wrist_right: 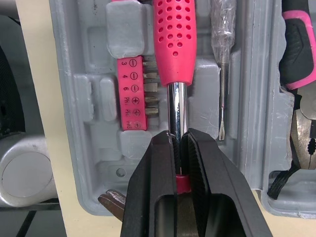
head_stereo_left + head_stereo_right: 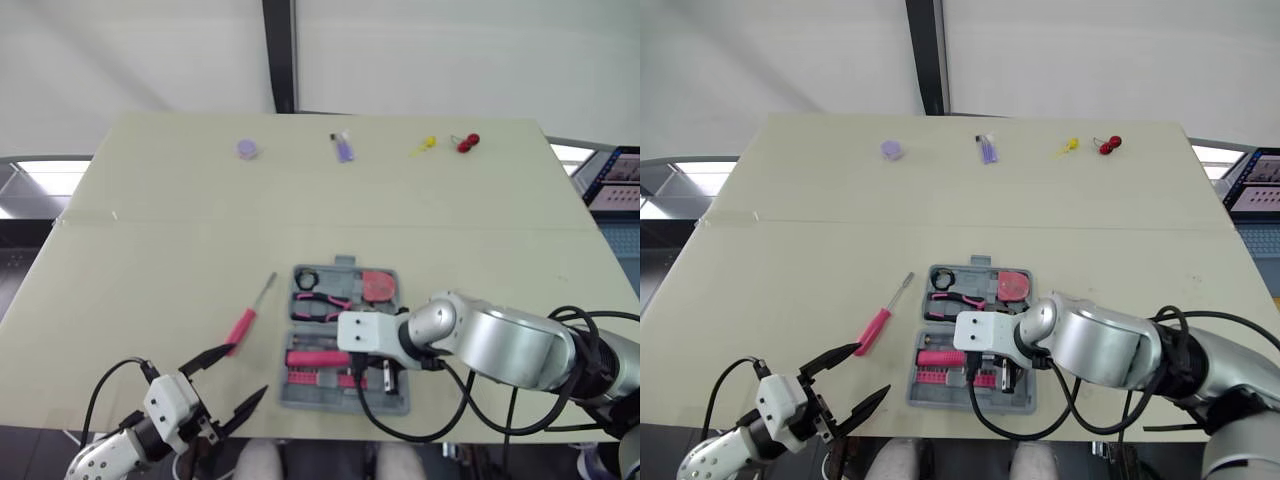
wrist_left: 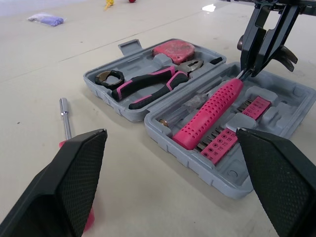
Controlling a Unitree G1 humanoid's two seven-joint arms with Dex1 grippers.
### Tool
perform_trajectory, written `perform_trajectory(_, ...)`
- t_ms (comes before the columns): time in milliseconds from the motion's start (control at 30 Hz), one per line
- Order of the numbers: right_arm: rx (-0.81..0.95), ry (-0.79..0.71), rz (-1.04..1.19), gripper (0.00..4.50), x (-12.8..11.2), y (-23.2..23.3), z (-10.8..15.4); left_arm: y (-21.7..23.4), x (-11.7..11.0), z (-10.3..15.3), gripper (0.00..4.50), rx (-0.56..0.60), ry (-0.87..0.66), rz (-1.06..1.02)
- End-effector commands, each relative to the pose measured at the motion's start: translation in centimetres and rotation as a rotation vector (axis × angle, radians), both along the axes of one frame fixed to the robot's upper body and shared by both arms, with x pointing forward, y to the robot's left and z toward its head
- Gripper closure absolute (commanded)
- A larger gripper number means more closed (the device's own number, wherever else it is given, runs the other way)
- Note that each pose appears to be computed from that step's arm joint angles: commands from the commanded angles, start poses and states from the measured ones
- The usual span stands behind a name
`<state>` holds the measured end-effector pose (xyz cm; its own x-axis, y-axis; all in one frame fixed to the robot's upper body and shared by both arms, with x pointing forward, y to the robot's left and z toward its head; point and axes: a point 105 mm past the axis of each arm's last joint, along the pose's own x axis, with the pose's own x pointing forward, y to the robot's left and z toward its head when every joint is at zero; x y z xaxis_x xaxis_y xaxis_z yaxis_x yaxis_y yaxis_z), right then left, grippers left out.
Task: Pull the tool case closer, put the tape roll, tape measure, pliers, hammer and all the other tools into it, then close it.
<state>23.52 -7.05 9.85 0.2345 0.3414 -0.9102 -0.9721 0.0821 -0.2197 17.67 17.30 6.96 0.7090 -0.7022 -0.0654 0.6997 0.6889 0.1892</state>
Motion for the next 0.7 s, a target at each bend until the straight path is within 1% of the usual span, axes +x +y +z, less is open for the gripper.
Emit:
perform_trajectory(33, 0.012, -0.032, 0.013, 4.45, 0.11, 0.30, 0.12, -0.11, -0.02, 0.72, 0.00, -0.010, -0.024, 0.000)
perform_trajectory(700, 0.015, -0.028, 0.008, 4.45, 0.13, 0.32, -0.47, 0.01, 0.27, 0.67, 0.00, -0.006, -0.024, 0.006)
